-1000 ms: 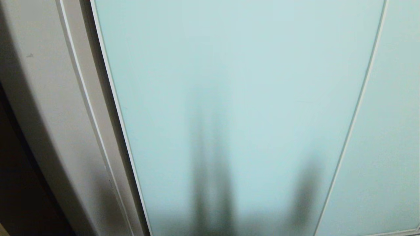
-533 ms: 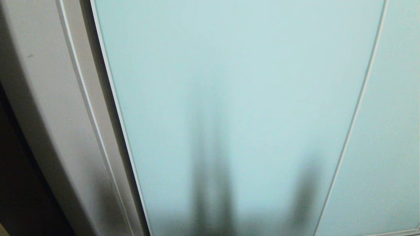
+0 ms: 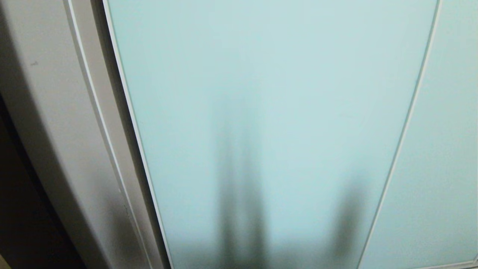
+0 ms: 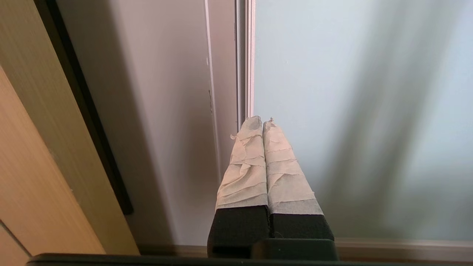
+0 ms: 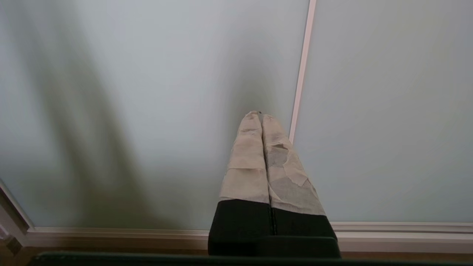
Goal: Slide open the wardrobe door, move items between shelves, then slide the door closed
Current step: Open the door
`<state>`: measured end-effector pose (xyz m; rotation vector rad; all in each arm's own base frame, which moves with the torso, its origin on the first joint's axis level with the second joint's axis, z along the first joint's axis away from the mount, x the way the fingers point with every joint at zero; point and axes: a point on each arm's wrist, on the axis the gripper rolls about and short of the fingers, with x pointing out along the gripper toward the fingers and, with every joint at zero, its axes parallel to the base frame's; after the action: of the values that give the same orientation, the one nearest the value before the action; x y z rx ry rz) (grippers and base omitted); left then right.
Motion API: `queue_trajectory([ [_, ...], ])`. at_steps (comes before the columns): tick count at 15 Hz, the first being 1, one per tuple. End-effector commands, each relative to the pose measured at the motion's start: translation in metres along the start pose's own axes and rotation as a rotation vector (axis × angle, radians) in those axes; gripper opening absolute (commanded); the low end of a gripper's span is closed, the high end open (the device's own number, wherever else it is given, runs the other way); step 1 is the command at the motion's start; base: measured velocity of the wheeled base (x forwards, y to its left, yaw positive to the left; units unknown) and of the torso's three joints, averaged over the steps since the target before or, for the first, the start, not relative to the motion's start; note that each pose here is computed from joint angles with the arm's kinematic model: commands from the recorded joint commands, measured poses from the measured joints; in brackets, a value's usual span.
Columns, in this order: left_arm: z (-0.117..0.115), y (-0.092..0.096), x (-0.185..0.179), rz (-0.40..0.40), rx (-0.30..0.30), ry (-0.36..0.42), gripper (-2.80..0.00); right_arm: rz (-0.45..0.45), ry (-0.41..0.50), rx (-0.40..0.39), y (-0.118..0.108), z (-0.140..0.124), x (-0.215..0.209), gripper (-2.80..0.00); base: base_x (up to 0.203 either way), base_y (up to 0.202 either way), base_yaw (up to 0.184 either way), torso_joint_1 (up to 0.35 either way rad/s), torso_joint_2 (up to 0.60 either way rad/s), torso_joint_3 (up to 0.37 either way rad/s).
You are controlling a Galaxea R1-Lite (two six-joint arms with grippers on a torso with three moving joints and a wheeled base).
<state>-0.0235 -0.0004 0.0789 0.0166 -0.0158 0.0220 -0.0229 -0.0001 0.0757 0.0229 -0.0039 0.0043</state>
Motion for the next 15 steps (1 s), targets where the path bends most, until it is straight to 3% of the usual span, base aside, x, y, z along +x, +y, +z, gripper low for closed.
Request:
queue_trajectory([
  [1,0.016,0.0,-0.004,0.003,0.018,-0.054,-2.8,0.0,-0.001,0.0,0.0,0.0,0.0,-2.8,0.0,0.0,0.0,0.0,0.0,0.0],
  [6,0.088,0.003,0.001,0.064,0.014,-0.159,-2.8,0.0,-0.001,0.0,0.0,0.0,0.0,-2.8,0.0,0.0,0.0,0.0,0.0,0.0],
  [10,0.152,0.006,0.058,0.168,-0.001,-0.265,-2.8,0.0,-0.001,0.0,0.0,0.0,0.0,-2.8,0.0,0.0,0.0,0.0,0.0,0.0],
  [15,0.177,0.009,0.137,0.275,-0.01,-0.321,-2.8,0.0,-0.001,0.0,0.0,0.0,0.0,-2.8,0.0,0.0,0.0,0.0,0.0,0.0],
])
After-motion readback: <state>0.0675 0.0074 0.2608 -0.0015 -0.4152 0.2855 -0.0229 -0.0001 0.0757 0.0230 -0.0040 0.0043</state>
